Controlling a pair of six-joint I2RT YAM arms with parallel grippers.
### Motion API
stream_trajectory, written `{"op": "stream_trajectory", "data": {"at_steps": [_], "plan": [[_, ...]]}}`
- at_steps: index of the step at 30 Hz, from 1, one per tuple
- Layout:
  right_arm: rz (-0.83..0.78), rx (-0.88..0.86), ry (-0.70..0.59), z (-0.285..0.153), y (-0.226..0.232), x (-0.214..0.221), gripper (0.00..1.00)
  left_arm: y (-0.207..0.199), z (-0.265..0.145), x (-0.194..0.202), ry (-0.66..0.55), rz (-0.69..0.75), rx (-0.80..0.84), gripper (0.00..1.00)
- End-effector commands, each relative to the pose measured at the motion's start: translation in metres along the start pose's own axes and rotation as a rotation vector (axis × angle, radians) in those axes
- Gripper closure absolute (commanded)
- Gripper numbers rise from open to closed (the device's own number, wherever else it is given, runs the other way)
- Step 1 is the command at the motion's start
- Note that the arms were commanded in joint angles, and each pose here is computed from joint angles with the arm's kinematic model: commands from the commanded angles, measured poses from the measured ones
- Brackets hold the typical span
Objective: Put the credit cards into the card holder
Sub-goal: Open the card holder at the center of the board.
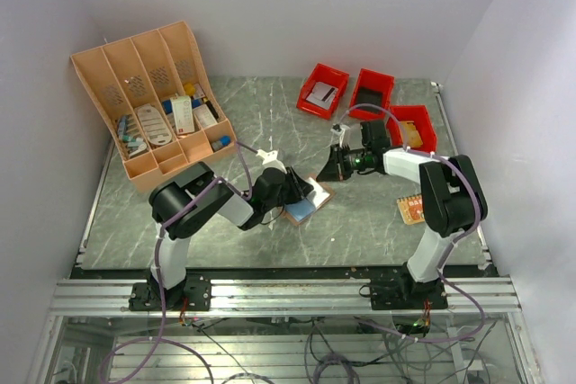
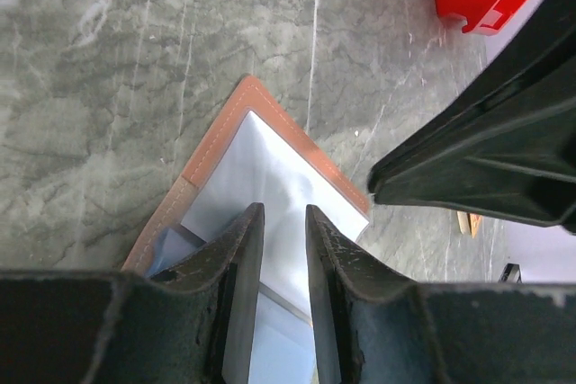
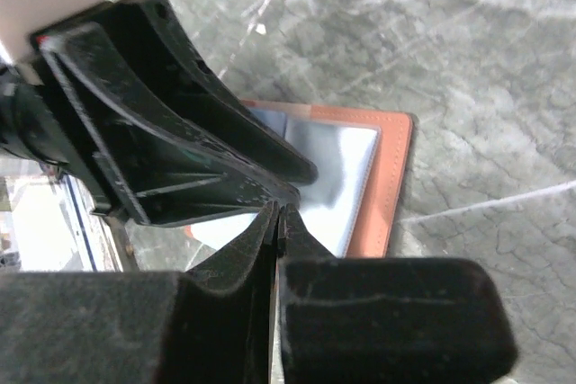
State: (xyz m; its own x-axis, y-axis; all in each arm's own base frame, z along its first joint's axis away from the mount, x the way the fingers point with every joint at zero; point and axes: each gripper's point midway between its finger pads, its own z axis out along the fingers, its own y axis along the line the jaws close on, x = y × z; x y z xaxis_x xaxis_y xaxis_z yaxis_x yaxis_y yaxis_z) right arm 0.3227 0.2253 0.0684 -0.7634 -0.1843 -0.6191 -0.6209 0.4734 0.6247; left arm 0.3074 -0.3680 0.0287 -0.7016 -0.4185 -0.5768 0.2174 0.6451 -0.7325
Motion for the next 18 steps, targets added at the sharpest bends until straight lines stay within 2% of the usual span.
{"op": "stream_trajectory", "data": {"at_steps": [1, 8, 10, 18], "plan": [[0.045, -0.004, 0.052, 0.006, -0.006, 0.013, 1.00, 0.015, -0.003, 0.006, 0.015, 0.004, -0.008, 0.63], [0.093, 0.056, 0.131, 0.019, -0.020, 0.038, 1.00, 0.015, -0.003, 0.005, 0.038, 0.037, -0.021, 0.62], [0.088, 0.078, 0.133, 0.022, -0.026, 0.033, 1.00, 0.015, -0.005, 0.005, 0.052, 0.059, -0.034, 0.61], [0.085, 0.088, 0.151, 0.026, -0.026, 0.037, 1.00, 0.032, -0.029, 0.019, 0.165, 0.085, -0.150, 0.56]]}}
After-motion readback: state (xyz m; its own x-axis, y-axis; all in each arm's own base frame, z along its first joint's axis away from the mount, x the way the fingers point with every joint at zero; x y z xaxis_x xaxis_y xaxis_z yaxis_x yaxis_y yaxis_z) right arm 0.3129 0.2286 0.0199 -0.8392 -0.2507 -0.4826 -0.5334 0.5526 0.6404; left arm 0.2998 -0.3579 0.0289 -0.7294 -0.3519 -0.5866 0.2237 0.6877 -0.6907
